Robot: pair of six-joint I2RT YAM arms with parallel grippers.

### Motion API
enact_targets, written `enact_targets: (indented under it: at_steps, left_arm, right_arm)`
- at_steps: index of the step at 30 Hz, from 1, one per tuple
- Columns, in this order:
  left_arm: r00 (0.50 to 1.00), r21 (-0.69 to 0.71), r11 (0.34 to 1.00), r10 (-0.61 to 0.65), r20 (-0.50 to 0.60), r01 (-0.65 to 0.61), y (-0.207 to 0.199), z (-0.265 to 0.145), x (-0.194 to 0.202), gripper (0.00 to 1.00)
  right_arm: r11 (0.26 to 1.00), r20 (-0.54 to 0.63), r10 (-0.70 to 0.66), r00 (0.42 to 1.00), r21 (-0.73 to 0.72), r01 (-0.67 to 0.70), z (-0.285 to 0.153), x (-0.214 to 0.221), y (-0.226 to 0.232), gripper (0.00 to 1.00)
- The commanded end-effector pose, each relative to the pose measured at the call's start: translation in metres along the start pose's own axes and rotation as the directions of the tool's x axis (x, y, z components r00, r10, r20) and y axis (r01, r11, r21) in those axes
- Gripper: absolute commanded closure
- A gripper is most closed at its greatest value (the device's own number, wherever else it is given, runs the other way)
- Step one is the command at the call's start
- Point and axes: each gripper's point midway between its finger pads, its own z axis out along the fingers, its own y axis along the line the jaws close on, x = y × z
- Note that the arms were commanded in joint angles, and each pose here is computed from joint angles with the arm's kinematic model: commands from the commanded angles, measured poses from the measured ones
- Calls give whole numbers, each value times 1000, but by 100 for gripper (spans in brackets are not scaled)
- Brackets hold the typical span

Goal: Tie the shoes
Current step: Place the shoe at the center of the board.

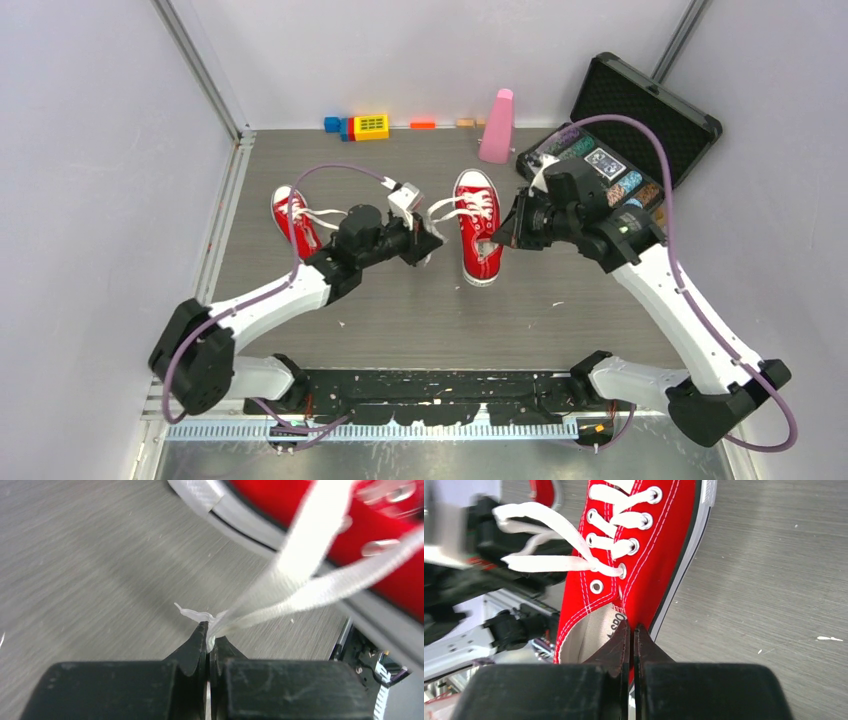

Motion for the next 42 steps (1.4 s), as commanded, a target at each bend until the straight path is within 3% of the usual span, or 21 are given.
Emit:
enact_targets:
  at_steps: [1,8,18,20,22,23,25,32,36,42]
  left_arm:
    - [987,-161,987,-27,-161,1,19,-37,20,100]
    - [941,-246,969,-112,-319,32,22,-64,42,100]
    - [925,-302,953,-130,-357,18,32,-72,45,100]
    - [929,-294,956,-118,-351,10,31,-73,38,100]
    - [935,-270,963,-89,-344,-7,27,-72,31,100]
    - [937,-258,966,-72,-341,-20,26,-71,28,100]
    - [938,-255,965,-40,-345,-53,29,-70,24,100]
    - [917,-288,950,-3,-398,-122,45,-62,27,100]
    - [922,-189,972,57,-383,-138,36,-51,30,100]
    - [937,-180,971,91,-337,-159,37,-46,25,100]
  right_arm:
    - [1000,118,3,993,-22,0,33,-13,-7,100]
    - [997,139,52,989,-68,-43,112,22,-25,100]
    - [999,70,-32,997,-29,34,165,80,-33,100]
    - [998,47,-68,997,-14,69,165,87,-38,92]
    - [995,64,-98,993,42,95,161,85,-50,62]
    - [992,75,-113,991,59,109,157,82,-53,52]
    - [984,104,-159,982,94,149,148,75,-59,43]
    - [957,154,-267,951,156,244,141,42,-55,41]
    - [944,151,-330,932,54,326,151,36,-31,41]
    - [911,148,-378,914,-117,396,165,42,1,41]
